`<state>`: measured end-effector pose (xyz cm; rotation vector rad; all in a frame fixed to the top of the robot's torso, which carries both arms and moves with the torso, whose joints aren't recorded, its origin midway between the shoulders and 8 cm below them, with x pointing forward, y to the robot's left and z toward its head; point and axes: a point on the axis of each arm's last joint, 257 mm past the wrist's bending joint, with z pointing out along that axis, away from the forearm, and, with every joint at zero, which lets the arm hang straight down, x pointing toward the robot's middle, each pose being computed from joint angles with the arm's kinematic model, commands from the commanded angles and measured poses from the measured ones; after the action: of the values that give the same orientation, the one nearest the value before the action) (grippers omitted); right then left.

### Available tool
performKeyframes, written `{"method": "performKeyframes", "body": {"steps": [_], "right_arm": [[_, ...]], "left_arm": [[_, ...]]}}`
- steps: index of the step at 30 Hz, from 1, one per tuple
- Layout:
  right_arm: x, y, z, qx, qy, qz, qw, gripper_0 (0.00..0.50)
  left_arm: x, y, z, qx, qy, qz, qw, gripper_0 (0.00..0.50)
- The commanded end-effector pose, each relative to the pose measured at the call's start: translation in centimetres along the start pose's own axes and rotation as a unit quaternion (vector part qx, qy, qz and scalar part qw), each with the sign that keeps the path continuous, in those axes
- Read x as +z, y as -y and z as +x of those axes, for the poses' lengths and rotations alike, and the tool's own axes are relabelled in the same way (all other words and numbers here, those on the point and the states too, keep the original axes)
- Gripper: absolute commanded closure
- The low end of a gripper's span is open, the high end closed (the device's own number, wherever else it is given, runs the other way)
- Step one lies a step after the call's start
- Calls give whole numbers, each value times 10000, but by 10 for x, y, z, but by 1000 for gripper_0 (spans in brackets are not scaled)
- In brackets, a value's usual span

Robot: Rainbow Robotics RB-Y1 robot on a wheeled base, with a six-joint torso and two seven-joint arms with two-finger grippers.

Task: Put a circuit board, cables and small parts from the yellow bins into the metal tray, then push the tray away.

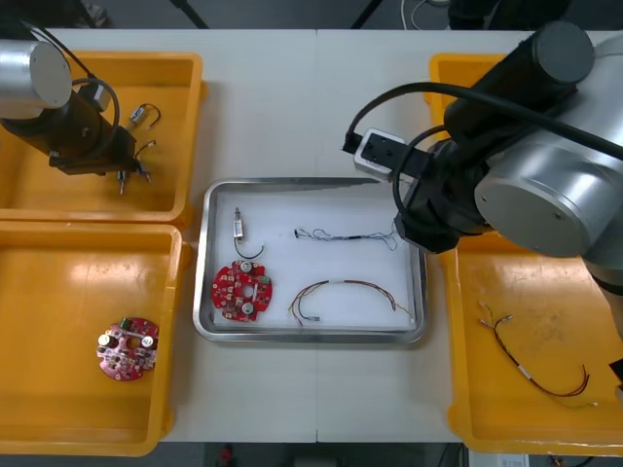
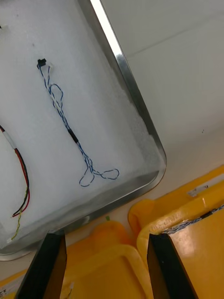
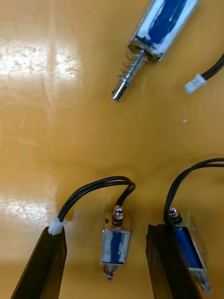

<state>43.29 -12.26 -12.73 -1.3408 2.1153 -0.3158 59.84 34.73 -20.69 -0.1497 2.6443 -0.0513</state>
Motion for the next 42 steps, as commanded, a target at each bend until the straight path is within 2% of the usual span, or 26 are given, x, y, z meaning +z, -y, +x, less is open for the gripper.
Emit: {"method": "performKeyframes", "body": {"steps": [1,9,13,14,15,16,17,23,30,36,39,42], "right_arm": [[-9,14,39,978,-144,247,9948,0],[-21,31,83,2317,-164,108,9726,0],[-33,46,105,2884,-96,104,9574,0],[-35,49,110,2978,-80,115,9545,0],[-37,51,116,3059,-92,113,9519,0],[-39,53,124,3172,-116,127,9482,0],[-40,57,133,3280,-156,176,9444,0],[-49,69,178,3645,-435,489,9289,0],[-52,67,216,4081,-680,575,9086,0],[-53,57,243,4473,-809,555,8890,0],[-54,56,251,4678,-838,582,8779,0],[-51,51,252,5031,-846,529,8584,0]], "left_arm": [[2,-30,9,585,-46,-212,9981,0],[5,-34,11,516,-31,-232,9984,0],[5,-34,11,494,-23,-231,9985,0],[5,-34,10,494,-15,-230,9985,36],[6,-32,10,494,-11,-215,9985,123],[6,-32,11,500,-15,-218,9985,379],[5,-32,9,499,4,-218,9985,500],[2,-29,6,483,54,-154,9987,500],[-20,-24,-2,407,89,-33,9991,500],[-62,-25,-8,271,52,12,9996,500],[-87,-22,-9,231,63,-21,9997,500],[-111,-8,-6,30,78,-101,9999,500]]}}
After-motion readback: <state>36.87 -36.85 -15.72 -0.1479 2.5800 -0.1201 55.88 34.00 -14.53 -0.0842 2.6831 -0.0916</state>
